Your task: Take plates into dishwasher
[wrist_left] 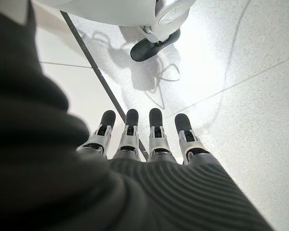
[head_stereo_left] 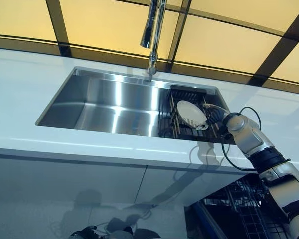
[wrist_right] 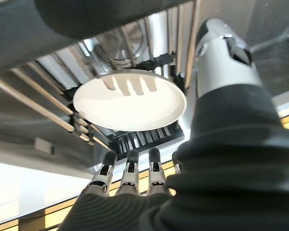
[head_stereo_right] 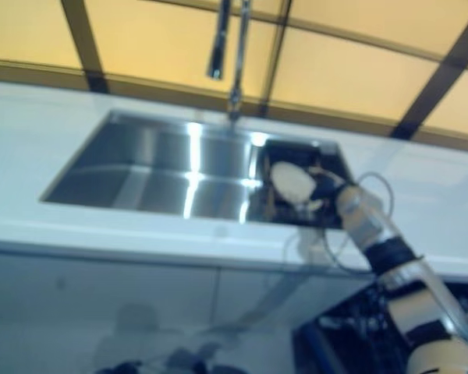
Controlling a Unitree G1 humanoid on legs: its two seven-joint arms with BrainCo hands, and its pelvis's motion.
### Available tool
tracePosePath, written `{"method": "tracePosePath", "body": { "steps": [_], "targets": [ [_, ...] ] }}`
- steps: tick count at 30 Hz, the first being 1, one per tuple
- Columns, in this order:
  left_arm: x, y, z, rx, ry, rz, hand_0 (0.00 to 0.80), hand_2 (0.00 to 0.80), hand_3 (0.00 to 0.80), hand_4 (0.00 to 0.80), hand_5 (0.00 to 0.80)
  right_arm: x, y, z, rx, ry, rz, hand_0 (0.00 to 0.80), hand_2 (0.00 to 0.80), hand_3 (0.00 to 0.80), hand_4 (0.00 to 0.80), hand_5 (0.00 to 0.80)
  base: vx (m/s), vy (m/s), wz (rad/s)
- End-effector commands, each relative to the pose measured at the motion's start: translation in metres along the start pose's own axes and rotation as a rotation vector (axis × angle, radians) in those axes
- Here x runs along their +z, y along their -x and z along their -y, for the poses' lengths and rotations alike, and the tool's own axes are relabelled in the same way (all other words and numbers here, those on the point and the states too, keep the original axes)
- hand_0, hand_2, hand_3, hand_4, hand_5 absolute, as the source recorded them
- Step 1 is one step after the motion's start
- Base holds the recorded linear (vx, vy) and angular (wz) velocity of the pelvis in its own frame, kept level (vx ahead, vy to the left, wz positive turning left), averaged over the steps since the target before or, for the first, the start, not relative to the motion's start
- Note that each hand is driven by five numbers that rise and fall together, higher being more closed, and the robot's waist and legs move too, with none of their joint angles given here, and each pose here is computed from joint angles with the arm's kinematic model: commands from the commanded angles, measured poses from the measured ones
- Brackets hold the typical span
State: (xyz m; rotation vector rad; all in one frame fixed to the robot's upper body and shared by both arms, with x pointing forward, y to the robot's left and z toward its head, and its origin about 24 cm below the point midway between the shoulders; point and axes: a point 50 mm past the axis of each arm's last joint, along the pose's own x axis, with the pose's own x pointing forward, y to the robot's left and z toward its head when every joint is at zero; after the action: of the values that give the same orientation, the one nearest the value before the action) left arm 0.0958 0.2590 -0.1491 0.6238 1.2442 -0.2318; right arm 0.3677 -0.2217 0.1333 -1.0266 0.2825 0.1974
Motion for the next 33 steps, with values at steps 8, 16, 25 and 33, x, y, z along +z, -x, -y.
{"method": "tracePosePath", "body": {
  "steps": [8, 16, 25, 33],
  "targets": [
    [0.023, -0.001, 0.001, -0.005, -0.032, 0.089, 0.000, 0.000, 0.000, 0.000, 0.000, 0.019, 0.010, 0.062, -0.284, 0.011, 0.041, 0.000, 0.000, 0.000, 0.000, 0.000, 0.027, -0.007, 0.03],
    [0.028, -0.001, -0.004, 0.001, -0.029, 0.106, 0.000, 0.000, 0.000, 0.000, 0.000, 0.024, 0.012, 0.071, -0.313, -0.010, 0.058, 0.000, 0.000, 0.000, 0.000, 0.000, 0.000, -0.004, -0.01],
    [0.033, 0.000, -0.004, 0.000, -0.042, 0.127, 0.000, 0.000, 0.000, 0.000, 0.000, 0.023, 0.010, 0.067, -0.305, -0.035, 0.073, 0.000, 0.000, 0.000, 0.000, 0.000, 0.003, 0.000, 0.00],
    [0.039, 0.000, -0.006, 0.006, -0.042, 0.140, 0.000, 0.000, 0.000, 0.000, 0.000, 0.029, 0.008, 0.059, -0.297, -0.038, 0.093, 0.000, 0.000, 0.000, 0.000, 0.000, 0.003, -0.001, 0.00]
  ]
}}
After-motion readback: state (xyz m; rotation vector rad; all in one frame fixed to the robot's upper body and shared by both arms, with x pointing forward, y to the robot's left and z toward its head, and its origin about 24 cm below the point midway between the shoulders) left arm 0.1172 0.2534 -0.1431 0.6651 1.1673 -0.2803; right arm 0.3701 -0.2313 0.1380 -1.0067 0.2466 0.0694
